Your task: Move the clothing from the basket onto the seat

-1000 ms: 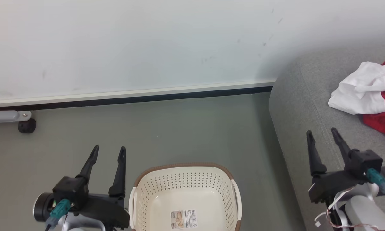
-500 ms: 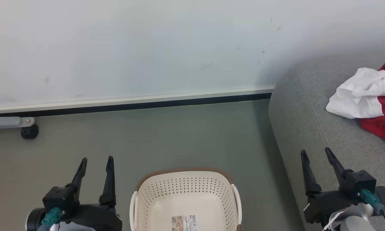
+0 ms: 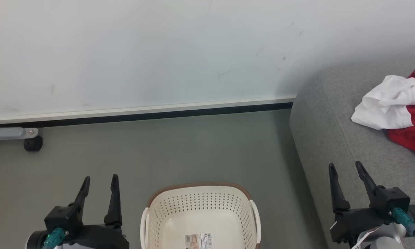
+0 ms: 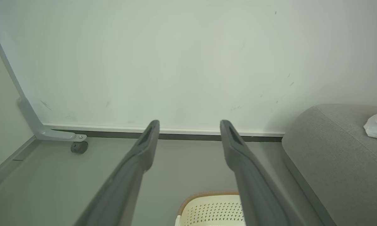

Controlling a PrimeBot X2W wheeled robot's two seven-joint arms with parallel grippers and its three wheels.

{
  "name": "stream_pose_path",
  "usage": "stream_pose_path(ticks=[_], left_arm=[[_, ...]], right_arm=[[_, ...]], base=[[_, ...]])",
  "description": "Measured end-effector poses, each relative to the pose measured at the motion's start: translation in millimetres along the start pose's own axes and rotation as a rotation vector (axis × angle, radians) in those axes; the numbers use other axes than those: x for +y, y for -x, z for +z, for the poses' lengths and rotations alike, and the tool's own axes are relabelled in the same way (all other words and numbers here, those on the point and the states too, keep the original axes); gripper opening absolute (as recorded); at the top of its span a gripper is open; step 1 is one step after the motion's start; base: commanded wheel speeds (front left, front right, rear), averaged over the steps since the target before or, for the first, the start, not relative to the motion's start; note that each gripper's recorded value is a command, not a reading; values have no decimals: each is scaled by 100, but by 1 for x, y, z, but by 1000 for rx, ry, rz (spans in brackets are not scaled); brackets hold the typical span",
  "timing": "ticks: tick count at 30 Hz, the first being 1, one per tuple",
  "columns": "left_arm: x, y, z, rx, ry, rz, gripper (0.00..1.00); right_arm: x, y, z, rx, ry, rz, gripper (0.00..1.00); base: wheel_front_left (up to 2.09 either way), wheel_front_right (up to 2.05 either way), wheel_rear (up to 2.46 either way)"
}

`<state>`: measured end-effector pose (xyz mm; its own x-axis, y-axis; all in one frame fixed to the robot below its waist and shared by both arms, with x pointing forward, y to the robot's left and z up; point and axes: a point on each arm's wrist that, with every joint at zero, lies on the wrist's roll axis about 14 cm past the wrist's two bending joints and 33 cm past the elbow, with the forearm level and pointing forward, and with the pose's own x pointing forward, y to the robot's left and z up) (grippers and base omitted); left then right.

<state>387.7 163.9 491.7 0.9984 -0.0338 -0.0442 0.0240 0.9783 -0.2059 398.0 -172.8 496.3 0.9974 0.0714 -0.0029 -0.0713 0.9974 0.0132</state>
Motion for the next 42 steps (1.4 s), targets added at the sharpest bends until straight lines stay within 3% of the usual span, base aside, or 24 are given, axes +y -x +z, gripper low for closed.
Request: stream_pose_path(ticks=[22,23,31,42], left_arm=[[-3,5,-2,3,7,10,100],[-3,6,-3,7,7,10,0],[4,27,-49,143,16,45,0],[10,28,-53,177,143,78,0]], right_arm=[[-3,11,10,-8,-11,-28,100],[-2,12,9,-3,-13,-28,0],[8,35,-41,144,-42,-31,0],[0,36,-48,188,-193,-78,0]], base=[[0,0,0],[0,0,0],[0,0,0],[0,0,0]])
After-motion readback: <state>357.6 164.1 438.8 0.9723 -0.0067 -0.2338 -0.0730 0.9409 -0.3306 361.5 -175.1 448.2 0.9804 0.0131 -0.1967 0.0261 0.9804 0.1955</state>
